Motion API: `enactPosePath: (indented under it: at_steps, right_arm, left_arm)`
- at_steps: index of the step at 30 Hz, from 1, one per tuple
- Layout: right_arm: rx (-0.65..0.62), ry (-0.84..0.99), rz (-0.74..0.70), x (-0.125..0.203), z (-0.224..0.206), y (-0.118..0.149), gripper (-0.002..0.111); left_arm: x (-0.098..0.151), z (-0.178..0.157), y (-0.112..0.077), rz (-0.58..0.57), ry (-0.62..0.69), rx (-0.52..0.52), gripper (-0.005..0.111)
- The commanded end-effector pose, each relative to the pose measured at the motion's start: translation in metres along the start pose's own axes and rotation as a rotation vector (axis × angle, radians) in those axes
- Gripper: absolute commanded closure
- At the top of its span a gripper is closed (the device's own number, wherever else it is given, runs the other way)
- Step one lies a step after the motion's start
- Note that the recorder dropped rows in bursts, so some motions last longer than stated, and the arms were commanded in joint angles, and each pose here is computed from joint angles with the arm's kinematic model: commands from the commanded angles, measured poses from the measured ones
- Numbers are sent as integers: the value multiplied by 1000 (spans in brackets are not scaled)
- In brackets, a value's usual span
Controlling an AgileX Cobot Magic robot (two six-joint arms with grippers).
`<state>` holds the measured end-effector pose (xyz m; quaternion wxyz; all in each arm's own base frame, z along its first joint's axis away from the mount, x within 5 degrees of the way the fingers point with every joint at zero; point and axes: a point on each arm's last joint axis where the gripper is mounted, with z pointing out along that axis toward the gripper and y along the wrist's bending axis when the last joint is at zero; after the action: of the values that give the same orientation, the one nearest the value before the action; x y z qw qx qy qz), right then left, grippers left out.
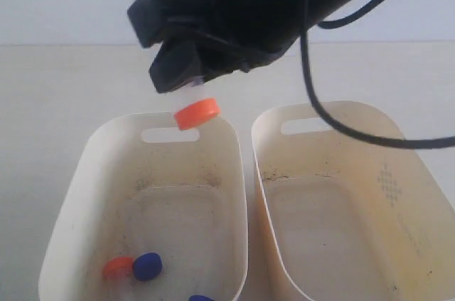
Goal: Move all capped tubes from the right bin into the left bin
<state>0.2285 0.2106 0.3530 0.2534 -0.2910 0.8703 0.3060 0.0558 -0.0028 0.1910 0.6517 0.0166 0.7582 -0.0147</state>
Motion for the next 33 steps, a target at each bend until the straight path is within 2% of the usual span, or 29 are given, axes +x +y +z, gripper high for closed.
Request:
enactPosePath:
  at_steps: [1, 3, 5, 6, 7, 9, 10, 15, 18, 23, 33]
  right_arm:
    - [-16, 123, -51, 5, 39, -15, 87]
    - [-26, 170, -24, 8, 56, -22, 64]
    - [-50, 198, 10, 11, 64, -23, 50]
    - [-53, 201, 19, 11, 66, -24, 54]
    - [-52, 199, 21, 10, 66, -24, 65]
    - [-49, 183, 4, 7, 59, -21, 99]
    - [-47, 169, -9, 4, 52, -18, 107]
    - [-49, 121, -102, -3, -5, 0, 106]
    - [-36, 112, -175, 3, -45, 15, 106]
    - [-42, -15, -240, 14, -98, 39, 106]
    - [-42, -181, -318, 37, -158, 64, 106]
  left_arm:
    - [-2, 0, 0, -5, -12, -1, 102]
    - [-2, 0, 0, -5, -12, -1, 102]
    - [-2, 0, 0, -5, -12, -1, 102]
    - [-2, 0, 0, -5, -12, -1, 102]
    - [-2, 0, 0, -5, -12, -1, 102]
    - [-2, 0, 0, -5, -12, -1, 102]
    - [-2, 0, 0, -5, -12, -1, 102]
    - [-2, 0, 0, -5, -12, -1, 102]
    - [-2, 0, 0, -5, -12, -1, 102]
    - [-2, 0, 0, -5, -12, -1, 102]
    - [-2, 0, 0, -5, -12, -1, 102]
